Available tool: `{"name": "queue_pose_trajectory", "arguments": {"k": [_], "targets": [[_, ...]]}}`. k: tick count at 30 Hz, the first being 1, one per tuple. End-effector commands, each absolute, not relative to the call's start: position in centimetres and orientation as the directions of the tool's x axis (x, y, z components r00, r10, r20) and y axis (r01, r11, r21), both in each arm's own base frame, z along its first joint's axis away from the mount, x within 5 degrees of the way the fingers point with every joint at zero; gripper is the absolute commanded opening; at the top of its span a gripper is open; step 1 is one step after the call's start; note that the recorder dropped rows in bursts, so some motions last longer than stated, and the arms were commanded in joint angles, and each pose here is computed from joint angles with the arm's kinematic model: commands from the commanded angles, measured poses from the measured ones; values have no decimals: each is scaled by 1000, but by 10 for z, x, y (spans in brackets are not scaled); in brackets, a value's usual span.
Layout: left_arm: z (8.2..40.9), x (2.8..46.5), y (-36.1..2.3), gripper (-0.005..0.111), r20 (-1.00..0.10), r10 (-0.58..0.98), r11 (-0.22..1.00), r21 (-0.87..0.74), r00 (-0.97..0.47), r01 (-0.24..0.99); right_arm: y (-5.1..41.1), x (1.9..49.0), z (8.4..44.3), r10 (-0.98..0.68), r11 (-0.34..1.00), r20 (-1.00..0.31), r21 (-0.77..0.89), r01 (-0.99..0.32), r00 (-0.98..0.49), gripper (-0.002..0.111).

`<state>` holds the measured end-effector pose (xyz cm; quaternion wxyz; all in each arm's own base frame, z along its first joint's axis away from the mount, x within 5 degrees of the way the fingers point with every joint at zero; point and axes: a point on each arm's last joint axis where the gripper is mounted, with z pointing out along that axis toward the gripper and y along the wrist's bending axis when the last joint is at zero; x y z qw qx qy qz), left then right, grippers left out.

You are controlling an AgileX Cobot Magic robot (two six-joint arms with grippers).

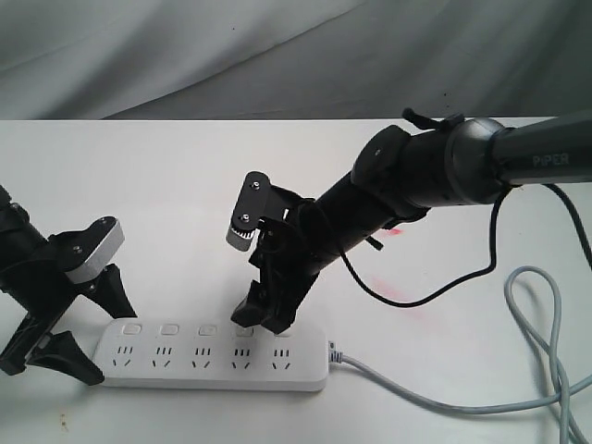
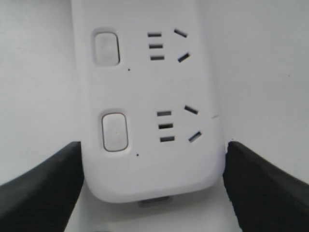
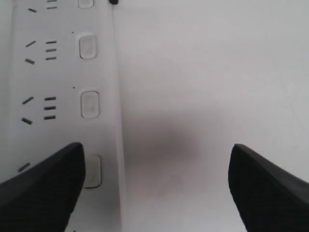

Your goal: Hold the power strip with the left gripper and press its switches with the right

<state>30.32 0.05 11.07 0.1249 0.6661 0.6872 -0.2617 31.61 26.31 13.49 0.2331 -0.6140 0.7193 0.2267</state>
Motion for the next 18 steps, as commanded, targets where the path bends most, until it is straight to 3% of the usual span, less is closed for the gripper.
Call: {"name": "queue_pose_trajectory", "arguments": {"k": [1, 18], "targets": [[110, 302, 0, 42, -521, 851, -37, -198, -73, 979, 266, 313, 130, -779, 141, -611, 49, -989, -142, 75], [110, 302, 0, 42, -521, 851, -37, -198, -73, 979, 263, 317, 119, -811, 136, -574, 1, -991, -112, 75]]}}
